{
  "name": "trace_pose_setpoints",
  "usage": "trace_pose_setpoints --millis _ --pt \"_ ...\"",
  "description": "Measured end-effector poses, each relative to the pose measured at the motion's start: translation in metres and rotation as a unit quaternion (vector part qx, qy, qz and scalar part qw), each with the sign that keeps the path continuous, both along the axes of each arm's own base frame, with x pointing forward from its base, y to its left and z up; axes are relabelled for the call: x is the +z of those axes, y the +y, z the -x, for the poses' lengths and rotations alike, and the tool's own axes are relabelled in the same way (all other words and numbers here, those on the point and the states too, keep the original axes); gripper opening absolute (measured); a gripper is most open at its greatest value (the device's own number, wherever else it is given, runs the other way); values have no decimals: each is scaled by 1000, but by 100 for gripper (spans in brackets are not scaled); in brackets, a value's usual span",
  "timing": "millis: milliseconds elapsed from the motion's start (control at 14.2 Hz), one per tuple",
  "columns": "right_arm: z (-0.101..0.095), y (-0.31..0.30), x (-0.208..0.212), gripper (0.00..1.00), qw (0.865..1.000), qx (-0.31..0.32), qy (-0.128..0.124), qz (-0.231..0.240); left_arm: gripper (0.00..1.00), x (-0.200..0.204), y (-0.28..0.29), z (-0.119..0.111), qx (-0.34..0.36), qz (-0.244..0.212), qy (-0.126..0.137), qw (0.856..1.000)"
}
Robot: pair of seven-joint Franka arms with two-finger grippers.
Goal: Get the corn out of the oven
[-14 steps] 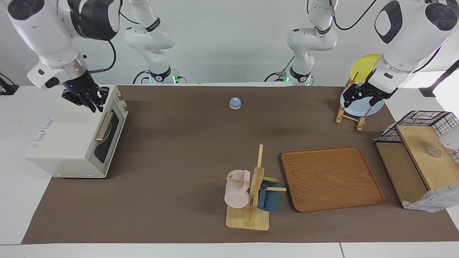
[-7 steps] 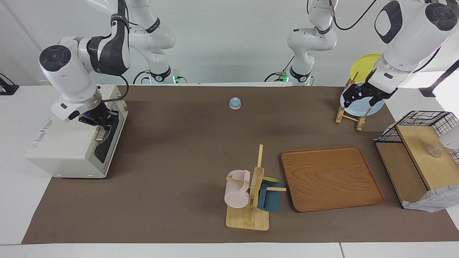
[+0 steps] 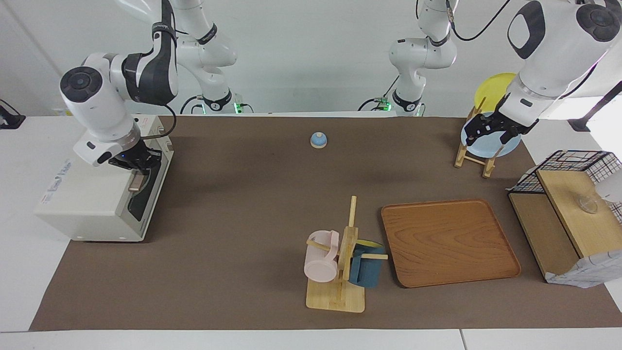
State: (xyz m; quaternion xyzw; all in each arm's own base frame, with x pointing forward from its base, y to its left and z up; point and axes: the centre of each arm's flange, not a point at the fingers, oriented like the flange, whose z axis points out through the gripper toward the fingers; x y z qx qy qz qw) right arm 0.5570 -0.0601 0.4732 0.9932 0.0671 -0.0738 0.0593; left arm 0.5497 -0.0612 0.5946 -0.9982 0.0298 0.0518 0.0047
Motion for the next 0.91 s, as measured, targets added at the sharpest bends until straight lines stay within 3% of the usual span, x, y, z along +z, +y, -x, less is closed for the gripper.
trace_pose_setpoints --millis 561,912 --pt "3 13 -8 1 1000 12 -13 -1 100 0 0 0 0 0 0 1000" --pt "-8 84 -52 1 1000 -9 -28 3 100 0 0 0 0 0 0 1000"
